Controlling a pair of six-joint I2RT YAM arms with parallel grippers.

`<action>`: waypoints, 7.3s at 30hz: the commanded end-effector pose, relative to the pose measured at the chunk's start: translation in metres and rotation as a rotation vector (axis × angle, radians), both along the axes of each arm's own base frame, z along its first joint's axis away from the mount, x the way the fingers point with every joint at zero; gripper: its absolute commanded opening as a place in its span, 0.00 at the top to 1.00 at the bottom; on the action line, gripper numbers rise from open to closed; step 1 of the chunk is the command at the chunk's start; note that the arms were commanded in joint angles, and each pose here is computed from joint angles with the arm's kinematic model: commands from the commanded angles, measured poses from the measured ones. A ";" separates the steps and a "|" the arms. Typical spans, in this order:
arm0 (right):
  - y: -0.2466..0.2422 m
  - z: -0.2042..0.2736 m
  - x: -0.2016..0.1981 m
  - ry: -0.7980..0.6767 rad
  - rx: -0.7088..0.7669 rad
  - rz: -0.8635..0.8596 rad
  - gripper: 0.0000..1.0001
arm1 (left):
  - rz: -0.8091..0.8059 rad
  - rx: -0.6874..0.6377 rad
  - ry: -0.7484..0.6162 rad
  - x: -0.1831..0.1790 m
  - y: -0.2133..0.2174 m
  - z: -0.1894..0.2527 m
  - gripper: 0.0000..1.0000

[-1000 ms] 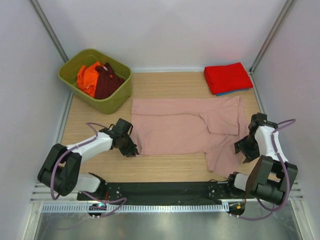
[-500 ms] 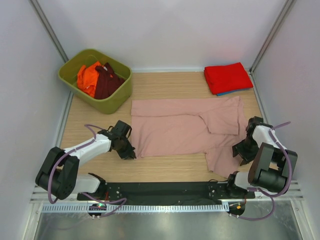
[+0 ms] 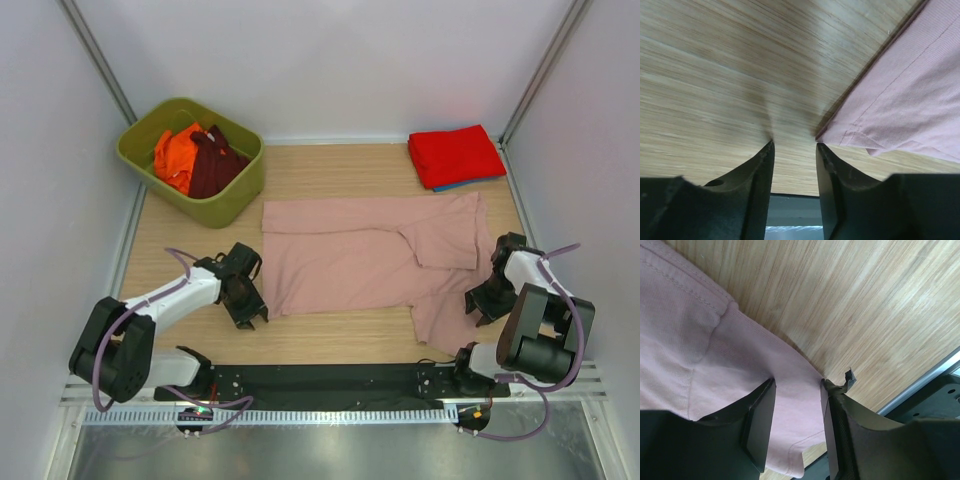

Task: Fold and stack the t-shirts
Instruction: Fold the tshirt

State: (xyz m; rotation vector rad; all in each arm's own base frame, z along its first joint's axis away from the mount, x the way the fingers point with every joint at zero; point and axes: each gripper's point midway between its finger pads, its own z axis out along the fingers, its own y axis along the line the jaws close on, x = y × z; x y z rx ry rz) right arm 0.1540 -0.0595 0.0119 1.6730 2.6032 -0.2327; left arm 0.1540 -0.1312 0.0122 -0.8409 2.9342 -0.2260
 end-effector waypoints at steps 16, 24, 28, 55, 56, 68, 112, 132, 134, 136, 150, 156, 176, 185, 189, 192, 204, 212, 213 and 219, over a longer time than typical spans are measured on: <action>-0.005 -0.010 0.008 -0.023 -0.016 -0.010 0.53 | -0.010 -0.047 -0.004 0.013 -0.014 -0.003 0.55; -0.004 -0.010 0.008 -0.025 -0.010 -0.007 0.53 | -0.004 0.004 -0.004 0.021 -0.005 -0.012 0.55; -0.004 -0.011 0.008 -0.020 -0.008 -0.007 0.53 | -0.004 -0.004 0.010 0.022 -0.008 -0.019 0.60; 0.004 0.018 0.007 -0.056 -0.008 0.017 0.99 | -0.081 0.092 -0.087 0.024 0.015 0.000 1.00; 0.004 0.020 0.010 -0.065 -0.011 0.021 0.99 | -0.084 0.095 -0.089 0.023 0.015 0.002 1.00; -0.013 0.087 0.072 -0.184 -0.168 0.214 0.99 | -0.114 0.121 -0.159 0.050 0.008 0.042 1.00; -0.020 0.089 0.240 -0.320 -0.095 0.350 0.99 | -0.137 0.354 -0.226 0.241 0.020 0.077 1.00; -0.031 0.069 0.258 -0.328 -0.088 0.308 0.96 | -0.168 0.325 -0.174 0.247 0.010 0.052 0.98; -0.028 0.067 0.263 -0.347 -0.073 0.314 0.91 | -0.166 0.334 -0.164 0.247 0.011 0.051 0.93; -0.029 0.069 0.267 -0.352 -0.073 0.313 0.82 | -0.167 0.351 -0.166 0.248 0.013 0.056 0.75; -0.055 0.111 0.217 -0.264 -0.176 0.310 0.27 | -0.340 0.329 -0.329 0.198 -0.011 0.121 0.49; -0.057 0.087 0.178 -0.252 -0.098 0.253 0.30 | -0.438 0.265 -0.292 0.168 -0.025 0.094 0.49; -0.061 0.030 0.148 -0.253 0.063 0.122 0.52 | -0.560 0.350 -0.085 0.146 -0.008 0.026 0.46; -0.062 0.012 0.144 -0.212 0.070 0.137 0.71 | -0.548 0.443 -0.046 0.149 0.008 0.013 0.44; -0.064 0.010 0.141 -0.199 0.060 0.152 0.72 | -0.524 0.443 -0.105 0.155 0.006 0.028 0.44; -0.064 0.011 0.140 -0.194 0.062 0.162 0.73 | -0.498 0.385 -0.193 0.159 -0.003 0.045 0.43; -0.067 0.006 0.150 -0.196 0.071 0.160 0.74 | -0.519 0.376 -0.184 0.187 -0.019 0.023 0.46; -0.064 0.001 0.147 -0.194 0.078 0.163 0.83 | -0.552 0.435 -0.191 0.198 -0.011 0.003 0.65; -0.064 0.000 0.144 -0.185 0.077 0.170 0.85 | -0.552 0.438 -0.185 0.198 -0.010 0.001 0.70; -0.074 -0.002 0.129 -0.104 0.016 0.171 0.99 | -0.527 0.432 -0.142 0.176 -0.001 -0.003 1.00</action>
